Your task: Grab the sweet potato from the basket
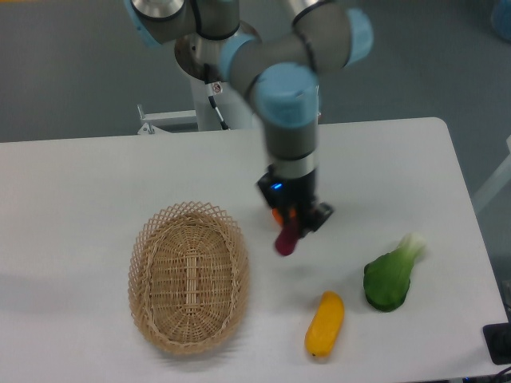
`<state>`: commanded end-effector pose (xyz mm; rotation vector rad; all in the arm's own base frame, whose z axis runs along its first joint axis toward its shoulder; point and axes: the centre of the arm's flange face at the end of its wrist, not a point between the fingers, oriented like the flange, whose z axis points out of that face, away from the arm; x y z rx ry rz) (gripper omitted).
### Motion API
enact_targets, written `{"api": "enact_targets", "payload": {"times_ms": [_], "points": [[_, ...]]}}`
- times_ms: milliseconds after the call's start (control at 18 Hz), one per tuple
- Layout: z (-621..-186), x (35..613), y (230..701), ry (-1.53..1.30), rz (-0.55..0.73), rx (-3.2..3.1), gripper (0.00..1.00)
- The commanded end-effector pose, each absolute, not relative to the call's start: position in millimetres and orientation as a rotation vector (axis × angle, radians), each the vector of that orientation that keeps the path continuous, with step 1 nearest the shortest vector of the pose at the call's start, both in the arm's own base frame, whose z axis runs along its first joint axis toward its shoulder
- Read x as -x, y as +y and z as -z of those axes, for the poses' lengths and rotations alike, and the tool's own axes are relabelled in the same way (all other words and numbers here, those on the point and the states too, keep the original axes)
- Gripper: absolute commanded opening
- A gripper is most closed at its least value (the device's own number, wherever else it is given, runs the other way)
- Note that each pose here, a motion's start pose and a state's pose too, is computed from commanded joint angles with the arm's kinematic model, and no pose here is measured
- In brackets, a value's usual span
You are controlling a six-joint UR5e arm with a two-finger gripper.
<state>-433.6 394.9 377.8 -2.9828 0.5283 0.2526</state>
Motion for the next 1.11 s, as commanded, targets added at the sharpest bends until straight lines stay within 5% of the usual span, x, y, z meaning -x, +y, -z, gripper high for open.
{"api": "enact_targets", "payload": {"times_ms": [389,1111], "points": [[-391.1,470.4,340.2,0.623,-0.226,2.997,0.31],[-400.4,470.3,336.9,0.597,-0.233,2.943,0.32]]}}
